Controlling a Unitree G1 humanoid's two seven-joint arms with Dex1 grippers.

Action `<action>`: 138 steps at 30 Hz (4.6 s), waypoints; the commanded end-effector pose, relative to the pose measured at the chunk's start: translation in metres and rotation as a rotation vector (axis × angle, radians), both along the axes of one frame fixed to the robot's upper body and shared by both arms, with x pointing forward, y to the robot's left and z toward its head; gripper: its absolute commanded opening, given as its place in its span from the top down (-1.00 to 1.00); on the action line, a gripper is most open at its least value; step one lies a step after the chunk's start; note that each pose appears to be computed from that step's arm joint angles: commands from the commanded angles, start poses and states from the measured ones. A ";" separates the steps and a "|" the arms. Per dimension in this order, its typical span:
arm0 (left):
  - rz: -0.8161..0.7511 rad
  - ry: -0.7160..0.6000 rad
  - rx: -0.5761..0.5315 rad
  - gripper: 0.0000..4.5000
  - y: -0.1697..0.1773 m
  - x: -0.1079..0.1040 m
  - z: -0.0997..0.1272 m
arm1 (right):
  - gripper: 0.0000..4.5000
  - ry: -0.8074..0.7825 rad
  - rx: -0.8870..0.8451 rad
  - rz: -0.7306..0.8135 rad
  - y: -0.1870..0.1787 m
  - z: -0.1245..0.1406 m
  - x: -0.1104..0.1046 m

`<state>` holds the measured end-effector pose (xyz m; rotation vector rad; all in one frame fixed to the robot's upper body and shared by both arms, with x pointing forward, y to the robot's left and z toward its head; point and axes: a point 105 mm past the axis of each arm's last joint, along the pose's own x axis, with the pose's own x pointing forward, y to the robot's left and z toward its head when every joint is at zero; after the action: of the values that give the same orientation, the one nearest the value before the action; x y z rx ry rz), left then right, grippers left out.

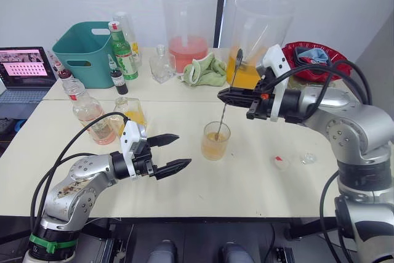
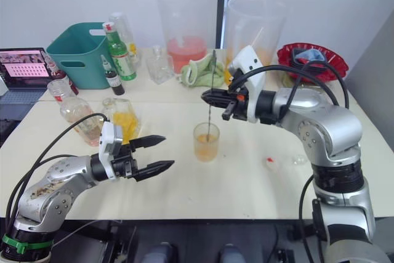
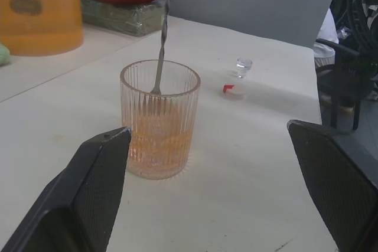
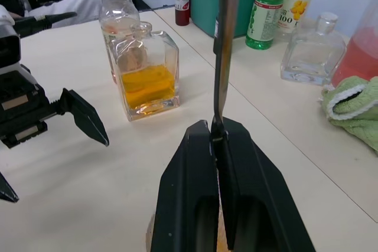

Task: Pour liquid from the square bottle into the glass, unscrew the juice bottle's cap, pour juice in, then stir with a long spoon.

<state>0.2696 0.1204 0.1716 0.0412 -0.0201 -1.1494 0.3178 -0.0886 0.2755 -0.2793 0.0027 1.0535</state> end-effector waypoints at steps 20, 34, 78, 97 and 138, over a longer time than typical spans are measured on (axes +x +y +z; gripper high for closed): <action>-0.014 -0.026 -0.008 -0.99 -0.001 0.000 0.008 | 1.00 -0.083 0.077 0.006 0.008 0.018 0.001; -0.013 -0.028 0.002 -0.99 0.001 0.000 0.005 | 1.00 0.034 0.245 0.021 -0.014 0.066 -0.024; 0.020 0.013 0.074 -0.99 0.029 -0.015 -0.002 | 1.00 0.844 0.008 -0.633 -0.079 -0.135 0.041; 0.013 0.019 0.081 -1.00 0.030 -0.016 -0.003 | -0.03 0.734 -0.003 -0.635 -0.078 -0.149 0.044; 0.374 -0.027 0.190 -1.00 0.143 -0.020 -0.044 | -0.99 0.107 -0.008 -0.564 -0.232 -0.141 -0.078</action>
<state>0.2493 0.2617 0.1231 0.1981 0.0904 -0.7818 0.2384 -0.3186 0.1223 -0.1661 0.2067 0.5008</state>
